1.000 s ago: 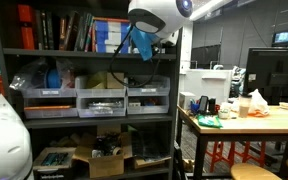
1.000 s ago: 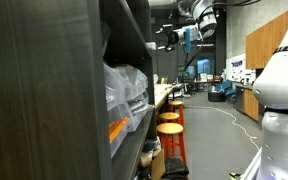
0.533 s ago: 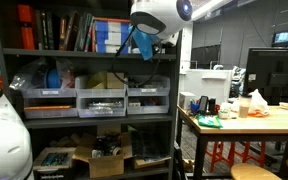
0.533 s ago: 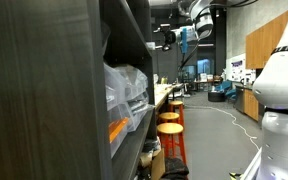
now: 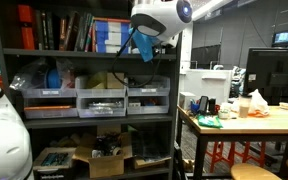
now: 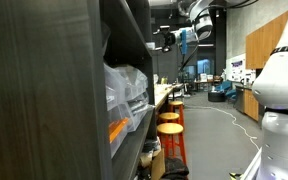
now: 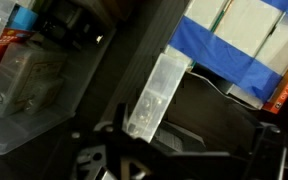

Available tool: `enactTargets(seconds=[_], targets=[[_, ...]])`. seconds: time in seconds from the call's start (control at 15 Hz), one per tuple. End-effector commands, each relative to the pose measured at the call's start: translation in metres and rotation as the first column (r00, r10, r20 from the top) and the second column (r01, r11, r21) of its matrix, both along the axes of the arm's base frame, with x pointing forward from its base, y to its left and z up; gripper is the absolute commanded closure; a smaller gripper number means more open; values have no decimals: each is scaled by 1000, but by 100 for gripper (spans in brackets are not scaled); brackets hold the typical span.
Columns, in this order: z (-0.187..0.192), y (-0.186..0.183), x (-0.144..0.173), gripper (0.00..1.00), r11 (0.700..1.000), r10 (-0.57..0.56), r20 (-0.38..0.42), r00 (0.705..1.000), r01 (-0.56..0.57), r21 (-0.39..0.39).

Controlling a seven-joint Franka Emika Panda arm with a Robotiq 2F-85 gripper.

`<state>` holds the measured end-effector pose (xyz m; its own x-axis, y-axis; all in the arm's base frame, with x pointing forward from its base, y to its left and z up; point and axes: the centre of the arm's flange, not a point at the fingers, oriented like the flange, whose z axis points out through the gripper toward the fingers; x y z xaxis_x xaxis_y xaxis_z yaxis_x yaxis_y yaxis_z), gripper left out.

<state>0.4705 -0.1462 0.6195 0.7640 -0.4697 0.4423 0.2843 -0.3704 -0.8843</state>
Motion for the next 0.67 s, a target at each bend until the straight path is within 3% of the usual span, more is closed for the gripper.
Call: enactTargets(seconds=[0.0, 0.6], targets=[[-2, -6, 5, 0, 999, -23, 10, 1000, 23, 23], [-1, 4, 26, 0, 998, -3, 18, 1000, 2, 56]])
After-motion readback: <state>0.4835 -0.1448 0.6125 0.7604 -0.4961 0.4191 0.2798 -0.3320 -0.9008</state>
